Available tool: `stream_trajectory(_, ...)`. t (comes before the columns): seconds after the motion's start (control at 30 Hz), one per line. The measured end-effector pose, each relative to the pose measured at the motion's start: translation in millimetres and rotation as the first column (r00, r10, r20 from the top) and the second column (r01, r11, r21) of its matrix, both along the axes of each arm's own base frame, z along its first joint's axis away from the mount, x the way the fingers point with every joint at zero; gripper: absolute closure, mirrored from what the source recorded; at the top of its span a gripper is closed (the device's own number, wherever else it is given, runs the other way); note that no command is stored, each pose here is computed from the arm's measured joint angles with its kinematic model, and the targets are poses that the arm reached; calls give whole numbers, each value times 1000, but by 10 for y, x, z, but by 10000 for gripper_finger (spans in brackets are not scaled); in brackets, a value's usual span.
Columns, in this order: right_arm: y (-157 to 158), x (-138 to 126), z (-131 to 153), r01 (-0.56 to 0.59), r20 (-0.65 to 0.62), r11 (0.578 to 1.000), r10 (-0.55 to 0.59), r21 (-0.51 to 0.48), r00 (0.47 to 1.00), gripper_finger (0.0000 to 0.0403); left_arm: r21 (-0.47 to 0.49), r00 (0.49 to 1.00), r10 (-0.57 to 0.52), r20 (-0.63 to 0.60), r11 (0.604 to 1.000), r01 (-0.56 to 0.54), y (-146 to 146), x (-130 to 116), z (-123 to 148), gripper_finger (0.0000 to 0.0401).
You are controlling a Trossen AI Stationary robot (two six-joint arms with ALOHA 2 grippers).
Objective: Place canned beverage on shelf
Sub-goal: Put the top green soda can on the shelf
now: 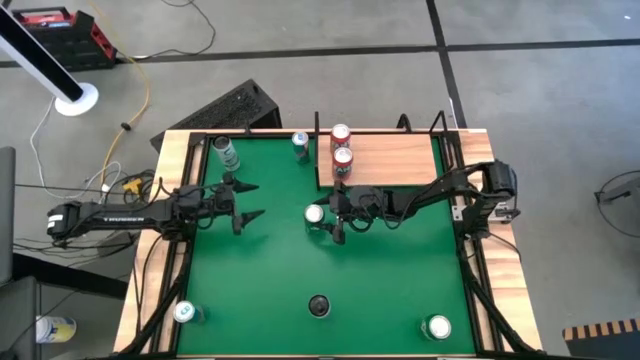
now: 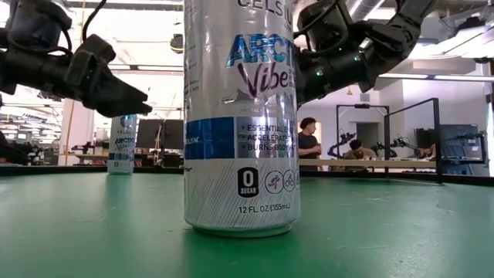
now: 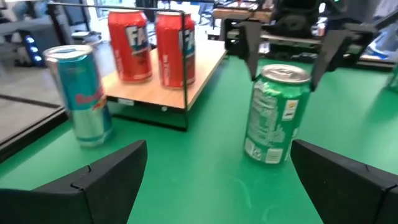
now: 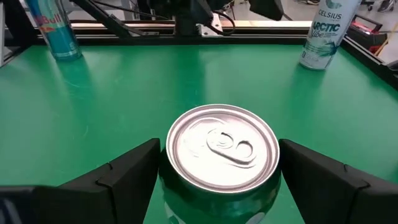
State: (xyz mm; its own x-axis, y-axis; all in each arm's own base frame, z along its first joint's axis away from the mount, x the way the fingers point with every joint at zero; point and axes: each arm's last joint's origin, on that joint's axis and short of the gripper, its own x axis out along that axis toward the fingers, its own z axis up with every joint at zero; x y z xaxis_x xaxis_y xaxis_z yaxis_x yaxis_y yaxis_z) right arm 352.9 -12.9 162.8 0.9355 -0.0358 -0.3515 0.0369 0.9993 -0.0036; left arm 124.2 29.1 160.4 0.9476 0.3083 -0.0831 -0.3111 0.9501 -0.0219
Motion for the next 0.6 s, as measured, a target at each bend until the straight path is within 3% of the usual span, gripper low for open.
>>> stream_trajectory(0.6,35,-215,386,0,-16,1000,1,26,1000,124,-12,995,36,-93,999,-37,8,-15,-89,19)
